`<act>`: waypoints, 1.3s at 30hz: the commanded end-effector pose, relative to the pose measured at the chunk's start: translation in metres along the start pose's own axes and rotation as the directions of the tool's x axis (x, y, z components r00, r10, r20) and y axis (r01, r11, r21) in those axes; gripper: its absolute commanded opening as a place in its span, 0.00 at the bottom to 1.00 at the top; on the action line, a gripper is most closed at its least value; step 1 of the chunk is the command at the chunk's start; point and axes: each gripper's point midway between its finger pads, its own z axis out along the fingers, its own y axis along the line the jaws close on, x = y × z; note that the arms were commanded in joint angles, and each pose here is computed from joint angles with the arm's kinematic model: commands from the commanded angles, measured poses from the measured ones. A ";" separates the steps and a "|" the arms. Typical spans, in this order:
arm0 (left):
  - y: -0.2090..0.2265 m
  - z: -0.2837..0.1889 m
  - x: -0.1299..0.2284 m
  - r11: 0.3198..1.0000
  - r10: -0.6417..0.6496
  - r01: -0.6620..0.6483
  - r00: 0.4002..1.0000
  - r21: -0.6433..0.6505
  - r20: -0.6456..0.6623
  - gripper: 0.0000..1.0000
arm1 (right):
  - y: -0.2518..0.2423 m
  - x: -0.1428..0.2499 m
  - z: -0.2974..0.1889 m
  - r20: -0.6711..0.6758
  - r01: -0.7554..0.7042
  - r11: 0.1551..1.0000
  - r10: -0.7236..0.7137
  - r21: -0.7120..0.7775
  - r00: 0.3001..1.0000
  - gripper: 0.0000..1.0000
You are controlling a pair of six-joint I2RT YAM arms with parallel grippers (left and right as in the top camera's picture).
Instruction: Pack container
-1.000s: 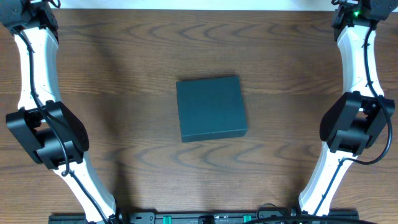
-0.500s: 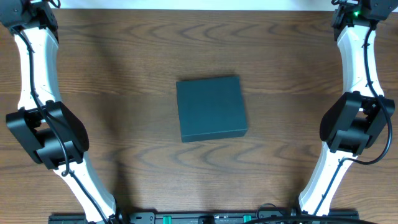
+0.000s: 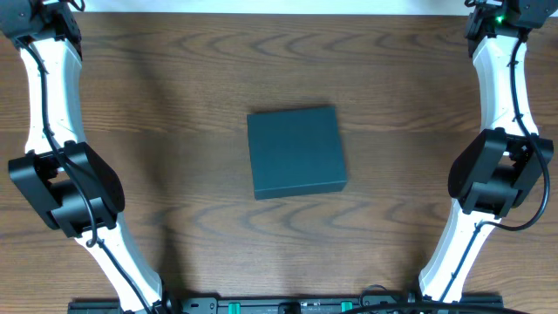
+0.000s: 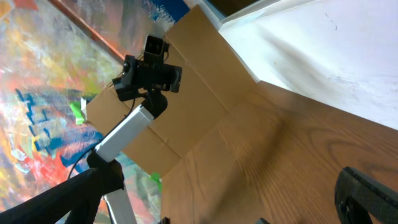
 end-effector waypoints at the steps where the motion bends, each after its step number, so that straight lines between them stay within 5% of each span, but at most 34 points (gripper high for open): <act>1: -0.030 0.000 0.002 0.997 0.078 -0.078 0.997 0.001 -0.005 0.99 | 0.010 -0.001 0.003 -0.015 0.023 1.000 -0.023 -0.003 1.000 0.99; 10: -0.030 0.000 0.002 0.997 0.078 -0.078 0.997 0.001 -0.005 0.99 | 0.040 -0.004 0.009 -0.022 0.093 0.996 -0.094 -0.014 0.995 0.99; 20: -0.030 0.000 0.002 0.997 0.078 -0.078 0.997 0.001 -0.005 0.99 | 0.147 -0.044 0.008 0.155 0.291 0.957 -0.288 0.001 0.945 0.99; 29: -0.030 0.000 0.002 0.997 0.078 -0.078 0.997 0.001 -0.005 0.98 | 0.254 -0.050 0.003 0.245 0.582 0.797 -0.604 0.162 0.758 0.99; 39: -0.030 0.000 0.002 0.997 0.078 -0.078 0.997 0.001 -0.005 0.99 | 0.299 -0.017 0.008 0.083 0.783 0.468 -0.874 0.409 0.479 0.99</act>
